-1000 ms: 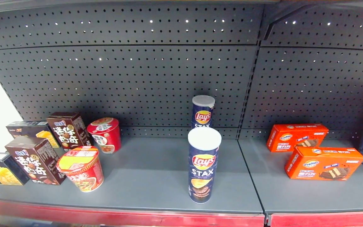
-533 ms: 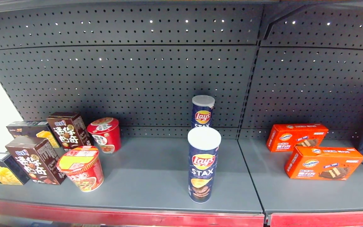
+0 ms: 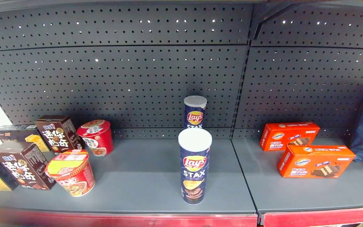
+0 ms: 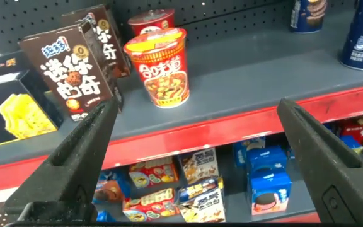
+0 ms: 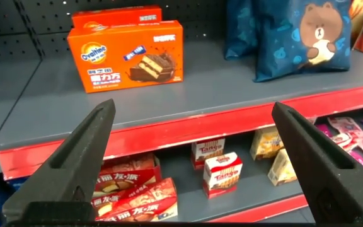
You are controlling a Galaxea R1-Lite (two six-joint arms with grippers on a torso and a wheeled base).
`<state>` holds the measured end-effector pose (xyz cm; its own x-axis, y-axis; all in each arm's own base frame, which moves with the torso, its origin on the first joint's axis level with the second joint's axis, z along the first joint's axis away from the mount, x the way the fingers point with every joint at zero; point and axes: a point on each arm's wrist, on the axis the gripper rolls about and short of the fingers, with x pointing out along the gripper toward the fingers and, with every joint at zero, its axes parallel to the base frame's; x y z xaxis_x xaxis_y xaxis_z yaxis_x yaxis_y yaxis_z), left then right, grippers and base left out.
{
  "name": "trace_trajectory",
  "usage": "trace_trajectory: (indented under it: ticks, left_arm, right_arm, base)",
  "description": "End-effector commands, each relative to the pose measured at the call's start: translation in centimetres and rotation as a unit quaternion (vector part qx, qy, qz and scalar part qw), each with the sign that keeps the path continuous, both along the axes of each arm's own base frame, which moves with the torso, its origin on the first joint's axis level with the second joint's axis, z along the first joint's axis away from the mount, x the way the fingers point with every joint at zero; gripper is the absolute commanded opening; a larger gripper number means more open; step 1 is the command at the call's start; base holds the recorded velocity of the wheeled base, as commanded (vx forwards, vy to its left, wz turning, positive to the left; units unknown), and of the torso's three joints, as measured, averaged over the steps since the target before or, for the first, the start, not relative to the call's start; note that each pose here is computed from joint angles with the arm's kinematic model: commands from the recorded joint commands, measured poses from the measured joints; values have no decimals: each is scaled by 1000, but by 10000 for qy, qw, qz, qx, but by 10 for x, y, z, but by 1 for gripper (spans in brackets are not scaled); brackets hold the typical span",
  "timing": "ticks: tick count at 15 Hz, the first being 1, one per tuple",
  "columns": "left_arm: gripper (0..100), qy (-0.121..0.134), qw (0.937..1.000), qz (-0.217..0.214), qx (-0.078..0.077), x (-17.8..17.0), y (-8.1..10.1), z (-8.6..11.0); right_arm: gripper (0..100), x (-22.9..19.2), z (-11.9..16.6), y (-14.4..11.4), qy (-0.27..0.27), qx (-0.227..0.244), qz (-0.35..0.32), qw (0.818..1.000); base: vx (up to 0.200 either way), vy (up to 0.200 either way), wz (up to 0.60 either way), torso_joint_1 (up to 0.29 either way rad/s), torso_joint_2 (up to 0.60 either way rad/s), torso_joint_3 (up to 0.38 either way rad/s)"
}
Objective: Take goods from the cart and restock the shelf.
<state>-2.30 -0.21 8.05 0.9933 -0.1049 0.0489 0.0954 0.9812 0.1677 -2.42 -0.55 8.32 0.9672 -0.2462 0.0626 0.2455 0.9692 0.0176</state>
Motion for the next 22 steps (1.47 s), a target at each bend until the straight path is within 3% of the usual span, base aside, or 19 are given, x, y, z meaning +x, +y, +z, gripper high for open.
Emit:
trace_trajectory:
  ticks: [1,7,8,9,10,12,17,19,20,21,22]
  left_arm:
    - [100,0,10000,-4,2,0,0,0]
    - [100,0,10000,-4,2,0,0,0]
    - [100,3,10000,3,-29,0,0,0]
    - [100,50,9998,3,-182,0,0,-1]
    - [100,62,9997,32,-237,0,0,-1]
    - [100,218,9992,243,-234,0,1,-4]
    - [100,250,9988,311,-273,0,1,-5]
    - [100,278,9979,345,-472,0,2,-5]
    - [100,273,9973,467,-491,0,2,-5]
    - [100,-6,9958,802,-446,-1,4,4]
    - [100,-679,9966,458,-90,-13,3,54]
  right_arm:
    - [100,0,0,0,-6,-1,1,10000]
    - [100,0,0,0,45,-201,-12,9998]
    - [100,0,0,0,52,-201,-12,9998]
    - [100,0,0,0,45,-201,-12,9998]
    - [100,0,0,0,45,-201,-12,9998]
    - [100,0,0,0,45,-201,-12,9998]
    - [100,0,0,0,43,-194,-12,9998]
    - [100,0,0,0,33,-157,-9,9999]
    - [100,0,0,0,35,-165,-2,9999]
    - [100,0,0,0,37,-172,-2,9998]
    - [100,0,0,0,45,-202,-4,9998]
  base:
    - [0,0,0,0,0,0]
    - [0,0,0,0,0,0]
    - [0,0,0,0,0,0]
    - [0,0,0,0,0,0]
    - [200,0,0,2,-7,2]
    - [100,0,0,4,1,-1]
    - [0,0,0,0,0,0]
    - [0,0,0,0,0,0]
    - [0,0,0,0,0,0]
    - [0,0,0,0,0,0]
    - [0,0,0,0,0,0]
